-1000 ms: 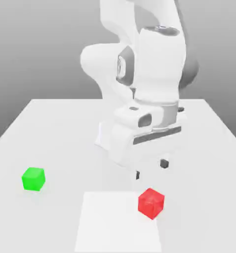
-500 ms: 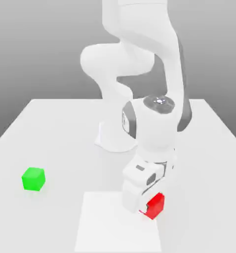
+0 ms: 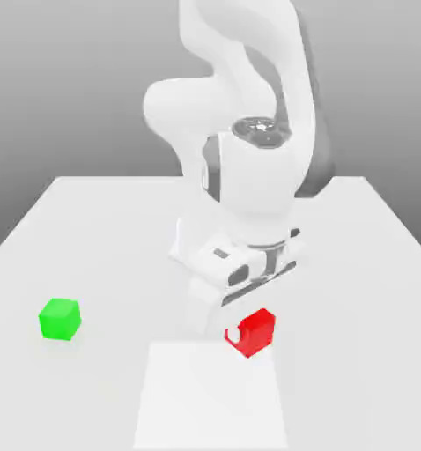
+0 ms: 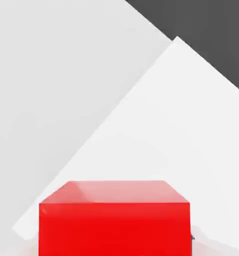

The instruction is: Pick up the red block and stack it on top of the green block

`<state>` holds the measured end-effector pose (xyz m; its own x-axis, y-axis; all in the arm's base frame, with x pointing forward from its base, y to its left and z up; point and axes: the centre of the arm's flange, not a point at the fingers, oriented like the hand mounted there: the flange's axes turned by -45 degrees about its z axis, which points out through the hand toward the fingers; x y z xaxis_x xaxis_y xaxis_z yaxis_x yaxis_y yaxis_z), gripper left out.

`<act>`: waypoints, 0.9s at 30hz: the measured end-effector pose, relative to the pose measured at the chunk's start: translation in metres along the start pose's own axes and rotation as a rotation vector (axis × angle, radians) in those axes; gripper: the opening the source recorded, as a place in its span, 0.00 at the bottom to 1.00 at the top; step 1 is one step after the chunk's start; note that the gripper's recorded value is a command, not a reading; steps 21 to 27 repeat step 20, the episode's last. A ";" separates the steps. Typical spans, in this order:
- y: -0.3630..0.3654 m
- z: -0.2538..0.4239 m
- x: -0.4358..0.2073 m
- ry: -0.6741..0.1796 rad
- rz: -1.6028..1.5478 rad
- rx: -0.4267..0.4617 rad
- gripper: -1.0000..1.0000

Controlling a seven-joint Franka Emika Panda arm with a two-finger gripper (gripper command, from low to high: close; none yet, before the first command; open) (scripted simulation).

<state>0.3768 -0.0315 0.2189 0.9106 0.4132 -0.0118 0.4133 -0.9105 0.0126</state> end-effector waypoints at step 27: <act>0.160 0.039 -0.206 0.005 0.977 0.019 1.00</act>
